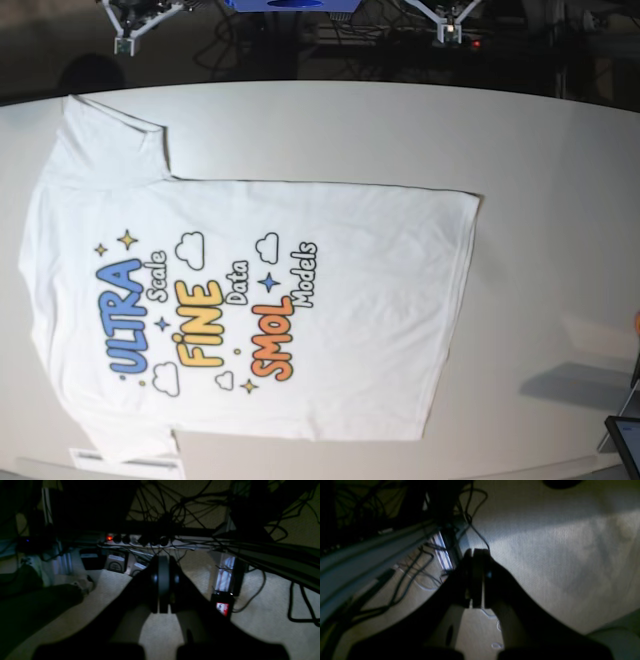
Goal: Fold the T-shirt properly
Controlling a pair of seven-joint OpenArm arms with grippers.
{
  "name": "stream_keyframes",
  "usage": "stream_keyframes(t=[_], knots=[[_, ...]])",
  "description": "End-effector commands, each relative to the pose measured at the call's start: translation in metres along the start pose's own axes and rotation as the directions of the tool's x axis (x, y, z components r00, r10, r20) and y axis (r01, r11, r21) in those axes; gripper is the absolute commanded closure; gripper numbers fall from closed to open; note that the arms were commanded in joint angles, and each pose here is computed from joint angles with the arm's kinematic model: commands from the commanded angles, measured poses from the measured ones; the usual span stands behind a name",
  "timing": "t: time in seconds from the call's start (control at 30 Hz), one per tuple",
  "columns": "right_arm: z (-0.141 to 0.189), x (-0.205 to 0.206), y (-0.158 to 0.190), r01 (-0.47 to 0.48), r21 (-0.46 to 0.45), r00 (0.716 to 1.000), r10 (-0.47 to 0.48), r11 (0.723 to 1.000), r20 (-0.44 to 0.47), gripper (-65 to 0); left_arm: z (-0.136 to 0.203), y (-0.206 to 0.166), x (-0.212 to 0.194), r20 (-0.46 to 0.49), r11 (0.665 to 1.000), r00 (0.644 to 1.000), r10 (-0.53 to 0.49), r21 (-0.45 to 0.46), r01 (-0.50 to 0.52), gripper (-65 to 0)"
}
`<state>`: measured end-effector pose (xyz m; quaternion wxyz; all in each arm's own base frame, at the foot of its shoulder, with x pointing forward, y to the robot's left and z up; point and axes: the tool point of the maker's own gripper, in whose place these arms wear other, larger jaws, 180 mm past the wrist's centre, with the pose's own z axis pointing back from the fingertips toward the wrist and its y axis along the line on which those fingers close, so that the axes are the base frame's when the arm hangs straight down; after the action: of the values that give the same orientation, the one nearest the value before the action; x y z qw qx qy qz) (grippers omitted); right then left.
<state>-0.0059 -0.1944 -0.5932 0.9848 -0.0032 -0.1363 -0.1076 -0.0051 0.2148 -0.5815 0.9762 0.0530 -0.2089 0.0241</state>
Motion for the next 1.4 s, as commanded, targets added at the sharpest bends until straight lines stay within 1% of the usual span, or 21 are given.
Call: stream_keyframes(t=[0.0,0.17,0.3,0.5,0.53,0.6,0.63,0.7,0.83,0.9,0.97,1.03,1.1,1.17,1.2,1.27,1.3,1.37], knots=[[0.004,-0.007,-0.001,-0.001,0.004,1.000,0.001,1.000,-0.008,0.0,0.004,0.005,-0.001,0.010,1.000,1.000,-0.009,0.010,0.009,0.0],[0.011,-0.008,-0.005,-0.012,-0.003,1.000,0.012,1.000,0.004,0.0,0.012,0.004,0.009,0.046,1.000,0.999,-0.016,0.005,0.016,0.0],[0.025,0.001,-0.009,-0.035,-0.012,0.998,0.035,0.999,0.045,0.0,0.020,0.003,0.023,0.092,1.000,0.995,-0.024,0.001,0.025,0.0],[0.058,0.023,-0.019,-0.076,-0.047,0.987,0.081,0.996,0.136,-0.1,0.040,0.001,0.052,0.183,0.999,0.982,-0.049,-0.007,0.051,0.0],[0.063,0.026,-0.024,-0.070,-0.062,0.986,0.079,0.996,0.149,-0.1,0.043,0.003,0.059,0.201,0.998,0.978,-0.055,-0.006,0.057,0.0],[0.075,0.030,-0.032,-0.014,-0.099,0.983,0.032,0.995,0.181,-0.1,0.052,0.004,0.071,0.236,0.997,0.969,-0.067,-0.007,0.071,0.0],[0.082,0.037,-0.043,0.017,-0.133,0.978,0.011,0.991,0.208,-0.1,0.056,0.004,0.079,0.257,0.997,0.964,-0.074,-0.008,0.078,0.0],[0.094,0.044,-0.063,0.058,-0.188,0.974,-0.015,0.981,0.224,-0.1,0.066,0.005,0.092,0.296,0.995,0.951,-0.093,-0.007,0.100,0.0],[0.113,0.059,-0.094,0.091,-0.265,0.970,-0.026,0.960,0.241,-0.1,0.085,0.000,0.115,0.361,0.992,0.926,-0.110,-0.013,0.123,0.0],[0.123,0.069,-0.103,0.098,-0.290,0.963,-0.016,0.952,0.270,-0.1,0.093,-0.002,0.126,0.389,0.992,0.914,-0.113,-0.016,0.129,0.0],[0.124,0.072,-0.104,0.096,-0.296,0.961,-0.011,0.950,0.277,-0.1,0.094,-0.003,0.129,0.397,0.991,0.911,-0.113,-0.016,0.130,0.0],[0.123,0.072,-0.102,0.091,-0.290,0.962,-0.009,0.953,0.273,-0.3,0.091,-0.003,0.127,0.389,0.992,0.914,-0.112,-0.016,0.129,0.0],[0.116,0.065,-0.100,0.104,-0.281,0.966,-0.030,0.954,0.255,-0.3,0.087,-0.001,0.122,0.374,0.992,0.921,-0.112,-0.015,0.126,0.0],[0.102,0.053,-0.097,0.124,-0.267,0.973,-0.064,0.956,0.224,-0.3,0.080,-0.001,0.116,0.356,0.992,0.928,-0.110,-0.015,0.123,0.0],[0.094,0.045,-0.094,0.133,-0.255,0.976,-0.081,0.958,0.202,-0.3,0.075,0.002,0.106,0.329,0.993,0.938,-0.109,-0.013,0.120,0.0],[0.068,0.026,-0.077,0.136,-0.207,0.985,-0.111,0.969,0.128,-0.3,0.058,0.006,0.090,0.279,0.994,0.955,-0.103,-0.006,0.109,0.0],[0.056,0.016,-0.073,0.124,-0.188,0.990,-0.109,0.974,0.085,-0.3,0.048,0.009,0.078,0.242,0.995,0.966,-0.096,-0.002,0.100,0.0],[0.032,-0.006,-0.053,0.096,-0.130,0.995,-0.098,0.987,-0.008,-0.3,0.030,0.013,0.052,0.165,0.996,0.983,-0.085,0.003,0.086,0.0]])
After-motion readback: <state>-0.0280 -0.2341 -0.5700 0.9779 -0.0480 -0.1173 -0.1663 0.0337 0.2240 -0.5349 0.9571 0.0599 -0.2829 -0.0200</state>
